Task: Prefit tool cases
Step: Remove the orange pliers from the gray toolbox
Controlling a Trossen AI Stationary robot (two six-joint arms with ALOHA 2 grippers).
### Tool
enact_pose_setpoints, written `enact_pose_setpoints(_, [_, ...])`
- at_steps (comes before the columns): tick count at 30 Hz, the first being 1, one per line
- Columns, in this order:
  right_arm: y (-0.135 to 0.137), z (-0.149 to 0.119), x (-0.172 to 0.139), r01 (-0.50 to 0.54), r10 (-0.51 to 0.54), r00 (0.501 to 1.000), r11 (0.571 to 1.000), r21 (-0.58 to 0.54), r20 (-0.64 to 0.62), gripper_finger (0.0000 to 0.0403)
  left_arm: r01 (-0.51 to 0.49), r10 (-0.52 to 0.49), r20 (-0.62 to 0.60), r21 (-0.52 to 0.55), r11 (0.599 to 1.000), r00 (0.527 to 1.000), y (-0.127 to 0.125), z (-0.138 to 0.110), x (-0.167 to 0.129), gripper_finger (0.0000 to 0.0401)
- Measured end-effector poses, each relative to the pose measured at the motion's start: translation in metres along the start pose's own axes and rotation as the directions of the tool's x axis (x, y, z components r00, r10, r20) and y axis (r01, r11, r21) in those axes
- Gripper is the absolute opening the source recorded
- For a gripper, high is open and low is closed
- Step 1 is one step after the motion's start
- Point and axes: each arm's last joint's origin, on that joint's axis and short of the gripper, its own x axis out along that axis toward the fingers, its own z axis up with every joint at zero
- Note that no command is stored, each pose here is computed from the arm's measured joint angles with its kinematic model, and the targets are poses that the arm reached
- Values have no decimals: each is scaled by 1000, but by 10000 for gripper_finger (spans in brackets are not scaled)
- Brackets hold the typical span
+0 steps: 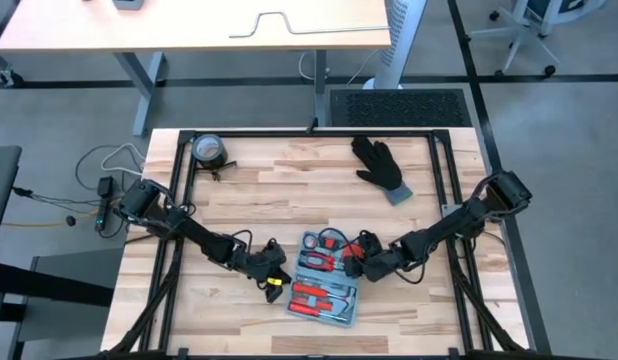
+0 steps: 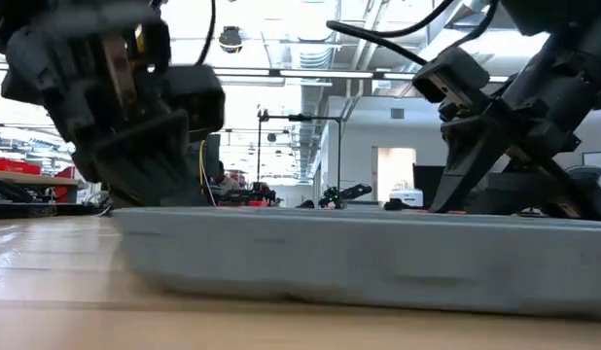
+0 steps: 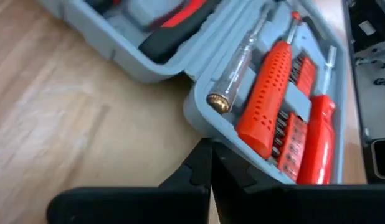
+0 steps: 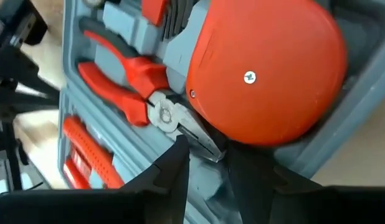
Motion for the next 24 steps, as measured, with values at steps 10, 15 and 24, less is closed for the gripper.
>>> enact_pose_setpoints(10, [-9, 16, 6, -164, 164, 986, 986, 30, 19, 119, 84, -69, -124, 117, 990, 990, -29, 15, 30, 0])
enact_pose_setpoints(15, [-14, 12, 5, -216, 216, 976, 976, 34, -21, 119, 35, -14, -159, 129, 991, 987, -25, 18, 24, 0])
enact_pose_setpoints(24, [-13, 12, 5, -240, 235, 967, 970, -39, -104, 119, -33, 49, -121, 131, 991, 991, -21, 22, 23, 0])
